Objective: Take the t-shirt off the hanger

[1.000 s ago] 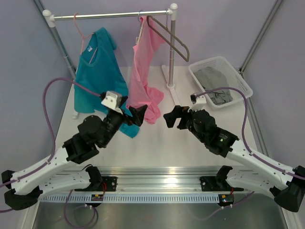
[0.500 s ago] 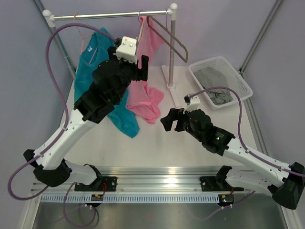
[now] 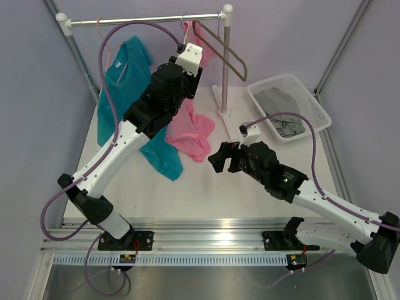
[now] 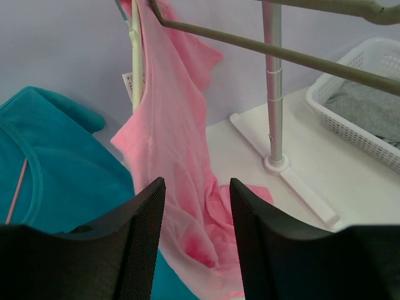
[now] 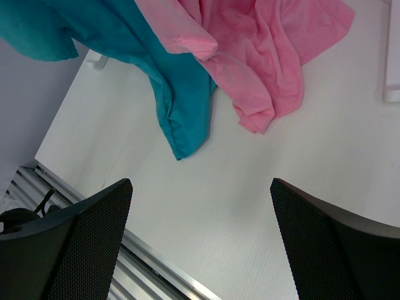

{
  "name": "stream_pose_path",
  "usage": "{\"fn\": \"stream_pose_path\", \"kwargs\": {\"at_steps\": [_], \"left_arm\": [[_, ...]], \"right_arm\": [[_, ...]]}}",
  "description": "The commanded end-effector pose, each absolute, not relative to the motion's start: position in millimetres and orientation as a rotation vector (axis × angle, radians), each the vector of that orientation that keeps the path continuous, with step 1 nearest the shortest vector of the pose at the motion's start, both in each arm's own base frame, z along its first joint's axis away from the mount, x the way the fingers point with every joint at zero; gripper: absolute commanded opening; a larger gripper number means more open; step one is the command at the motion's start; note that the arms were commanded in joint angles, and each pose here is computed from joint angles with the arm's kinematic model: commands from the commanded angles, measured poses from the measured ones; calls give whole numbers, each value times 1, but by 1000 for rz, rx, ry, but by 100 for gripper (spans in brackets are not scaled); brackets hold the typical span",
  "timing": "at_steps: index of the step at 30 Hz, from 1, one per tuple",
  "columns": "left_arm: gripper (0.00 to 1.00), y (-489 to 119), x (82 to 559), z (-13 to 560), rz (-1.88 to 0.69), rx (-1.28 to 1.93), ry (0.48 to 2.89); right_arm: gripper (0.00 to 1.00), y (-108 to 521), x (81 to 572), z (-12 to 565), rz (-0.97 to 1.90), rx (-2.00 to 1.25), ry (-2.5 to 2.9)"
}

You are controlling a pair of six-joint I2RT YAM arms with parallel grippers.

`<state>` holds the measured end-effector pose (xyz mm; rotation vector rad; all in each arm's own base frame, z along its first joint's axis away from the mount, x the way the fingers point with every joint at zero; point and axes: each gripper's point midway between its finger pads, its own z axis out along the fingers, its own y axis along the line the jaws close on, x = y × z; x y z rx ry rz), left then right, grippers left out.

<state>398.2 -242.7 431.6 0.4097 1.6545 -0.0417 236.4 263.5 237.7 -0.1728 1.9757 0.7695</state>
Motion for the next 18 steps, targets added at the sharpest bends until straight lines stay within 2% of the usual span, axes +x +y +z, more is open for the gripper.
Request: {"fn": "stream_pose_path", "kwargs": {"at_steps": [1, 4, 10, 14, 18], "left_arm": [[47, -238, 407, 457, -4, 411, 1592], [48, -233, 421, 453, 80, 399, 1600], [68, -231, 422, 458, 92, 392, 1570], [73, -234, 412, 473, 13, 388, 1535], [73, -222, 401, 495, -4, 328, 1504]], "right_arm": [[100, 270, 229, 263, 839, -217, 1918], [99, 274, 228, 263, 848, -232, 1919], [99, 277, 230, 258, 835, -246, 1938], [100, 278, 232, 255, 822, -252, 1948], [99, 280, 233, 252, 820, -258, 1959]]}}
